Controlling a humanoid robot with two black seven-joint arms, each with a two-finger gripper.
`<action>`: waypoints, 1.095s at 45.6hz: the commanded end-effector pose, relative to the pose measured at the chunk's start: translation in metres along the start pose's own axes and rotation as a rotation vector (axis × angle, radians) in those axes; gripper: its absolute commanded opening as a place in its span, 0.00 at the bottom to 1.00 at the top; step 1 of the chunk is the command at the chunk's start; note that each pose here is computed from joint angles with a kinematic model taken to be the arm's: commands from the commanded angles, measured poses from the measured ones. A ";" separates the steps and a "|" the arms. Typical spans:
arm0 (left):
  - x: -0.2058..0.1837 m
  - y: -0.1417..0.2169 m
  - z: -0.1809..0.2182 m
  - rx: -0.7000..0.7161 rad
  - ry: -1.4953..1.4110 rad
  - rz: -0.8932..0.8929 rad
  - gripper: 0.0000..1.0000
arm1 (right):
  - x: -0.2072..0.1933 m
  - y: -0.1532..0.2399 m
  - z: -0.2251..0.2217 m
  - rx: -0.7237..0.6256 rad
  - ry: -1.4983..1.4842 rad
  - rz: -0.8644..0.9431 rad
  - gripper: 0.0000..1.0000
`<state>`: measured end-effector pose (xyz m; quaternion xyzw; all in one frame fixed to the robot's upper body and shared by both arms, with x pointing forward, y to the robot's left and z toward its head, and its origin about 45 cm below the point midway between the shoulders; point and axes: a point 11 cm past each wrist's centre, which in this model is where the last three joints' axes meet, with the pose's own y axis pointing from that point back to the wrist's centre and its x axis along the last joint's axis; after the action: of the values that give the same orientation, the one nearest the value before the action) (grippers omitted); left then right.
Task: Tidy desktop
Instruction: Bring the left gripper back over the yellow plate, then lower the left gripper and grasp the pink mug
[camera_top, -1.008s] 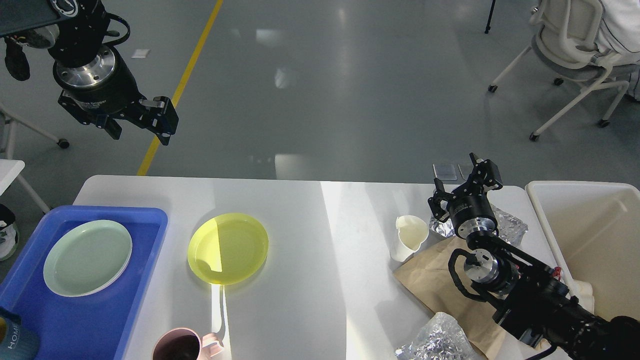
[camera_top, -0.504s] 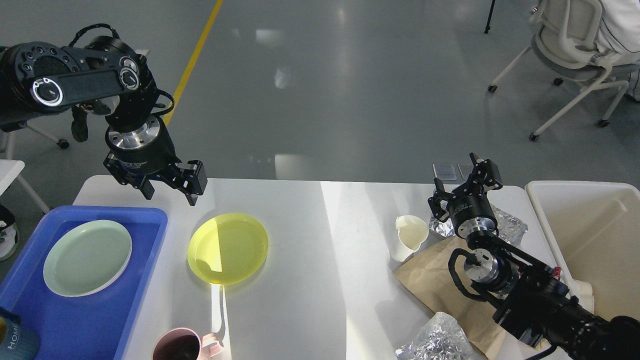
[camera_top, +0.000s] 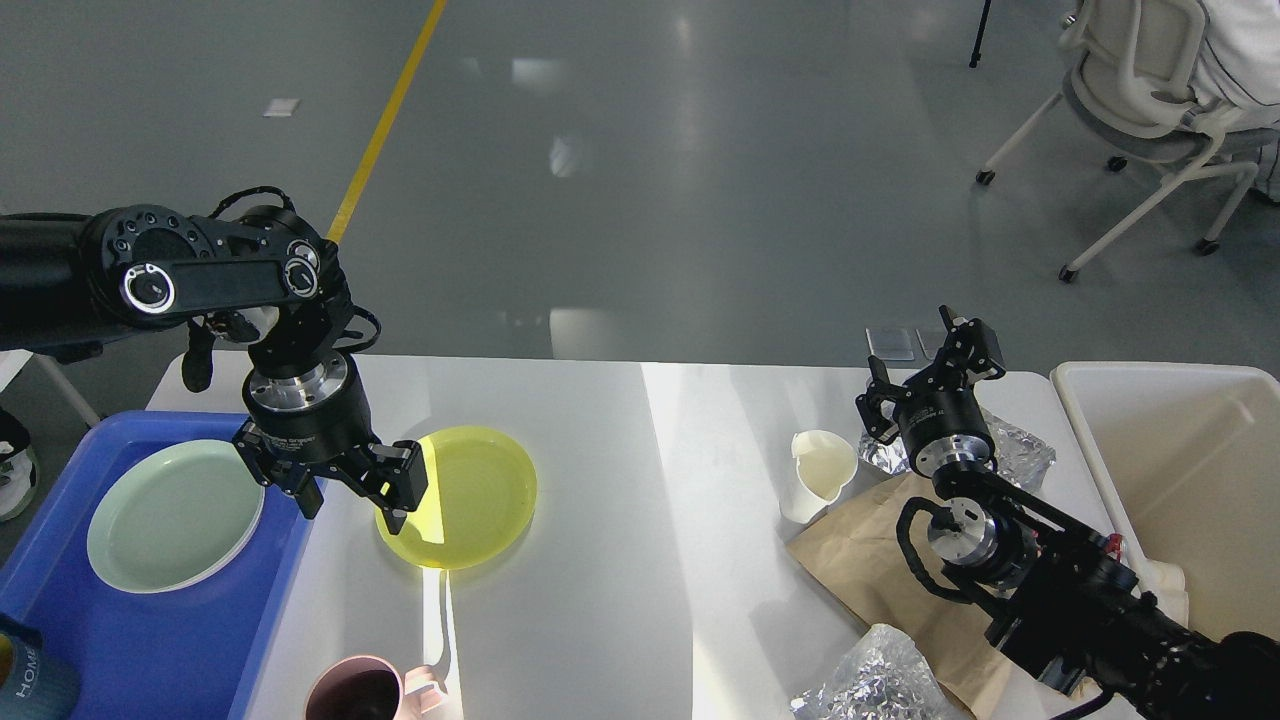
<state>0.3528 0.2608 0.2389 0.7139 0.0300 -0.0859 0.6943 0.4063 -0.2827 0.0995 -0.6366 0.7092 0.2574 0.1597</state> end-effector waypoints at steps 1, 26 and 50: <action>-0.011 -0.019 0.002 -0.010 -0.007 -0.057 0.80 | 0.001 0.000 0.000 0.001 0.001 0.001 1.00; -0.053 -0.069 0.035 -0.021 -0.118 -0.239 0.80 | 0.000 0.000 0.000 0.001 -0.001 -0.001 1.00; -0.082 -0.080 0.001 0.064 -0.108 -0.326 0.80 | 0.000 0.000 0.000 -0.001 -0.001 -0.001 1.00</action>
<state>0.2608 0.2618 0.1755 0.7088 0.1017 -0.2350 0.6573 0.4059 -0.2829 0.0995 -0.6367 0.7090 0.2574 0.1601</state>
